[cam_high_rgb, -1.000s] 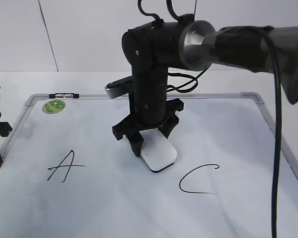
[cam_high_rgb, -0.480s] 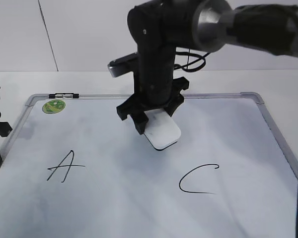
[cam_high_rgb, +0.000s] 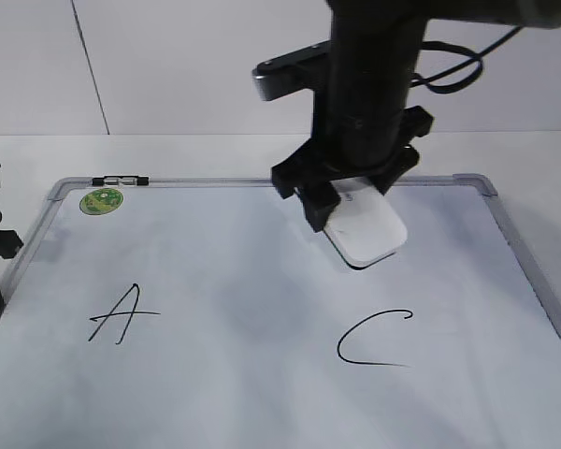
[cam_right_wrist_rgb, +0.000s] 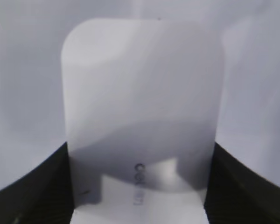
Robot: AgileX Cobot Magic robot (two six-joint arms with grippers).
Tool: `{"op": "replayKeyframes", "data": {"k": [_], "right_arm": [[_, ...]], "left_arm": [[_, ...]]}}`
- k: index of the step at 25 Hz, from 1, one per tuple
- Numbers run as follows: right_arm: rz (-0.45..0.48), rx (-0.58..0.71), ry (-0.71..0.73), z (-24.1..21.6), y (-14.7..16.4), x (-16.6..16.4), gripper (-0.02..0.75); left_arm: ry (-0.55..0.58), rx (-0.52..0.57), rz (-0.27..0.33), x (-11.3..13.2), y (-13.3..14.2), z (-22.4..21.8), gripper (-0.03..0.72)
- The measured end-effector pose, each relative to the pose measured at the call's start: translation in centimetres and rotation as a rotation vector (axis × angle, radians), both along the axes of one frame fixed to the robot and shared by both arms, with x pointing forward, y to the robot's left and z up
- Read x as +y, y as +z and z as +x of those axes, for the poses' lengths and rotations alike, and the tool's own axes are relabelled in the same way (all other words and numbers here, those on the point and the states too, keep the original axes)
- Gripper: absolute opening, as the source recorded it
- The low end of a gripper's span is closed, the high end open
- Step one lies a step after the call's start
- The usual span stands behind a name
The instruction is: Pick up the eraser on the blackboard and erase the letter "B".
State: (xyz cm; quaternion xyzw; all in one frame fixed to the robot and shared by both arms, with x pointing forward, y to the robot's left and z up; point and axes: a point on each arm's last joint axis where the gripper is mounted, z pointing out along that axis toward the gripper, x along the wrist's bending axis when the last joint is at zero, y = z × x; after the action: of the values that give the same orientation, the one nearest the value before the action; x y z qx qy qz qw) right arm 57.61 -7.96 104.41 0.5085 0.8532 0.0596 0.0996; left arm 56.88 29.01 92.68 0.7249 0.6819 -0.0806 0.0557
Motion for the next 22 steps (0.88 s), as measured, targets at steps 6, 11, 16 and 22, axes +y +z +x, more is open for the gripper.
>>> {"op": "replayKeyframes", "data": {"k": [6,11,16,22], "right_arm": [[0.006,0.008,-0.155,-2.1,1.6,-5.3,0.526],[-0.008,0.025,-0.271,-3.4,1.7,-9.9,0.526],[-0.042,0.064,-0.363,-3.6,0.5,-13.2,0.526],[-0.064,0.079,-0.441,-3.0,-0.1,-16.0,0.526]], "left_arm": [[0.000,0.000,0.000,0.0,0.0,0.0,0.014],[0.002,0.000,-0.002,0.0,0.0,0.0,0.014],[0.006,0.003,-0.011,-0.1,0.0,0.0,0.014],[0.007,0.003,-0.016,-0.1,0.0,0.0,0.014]]}}
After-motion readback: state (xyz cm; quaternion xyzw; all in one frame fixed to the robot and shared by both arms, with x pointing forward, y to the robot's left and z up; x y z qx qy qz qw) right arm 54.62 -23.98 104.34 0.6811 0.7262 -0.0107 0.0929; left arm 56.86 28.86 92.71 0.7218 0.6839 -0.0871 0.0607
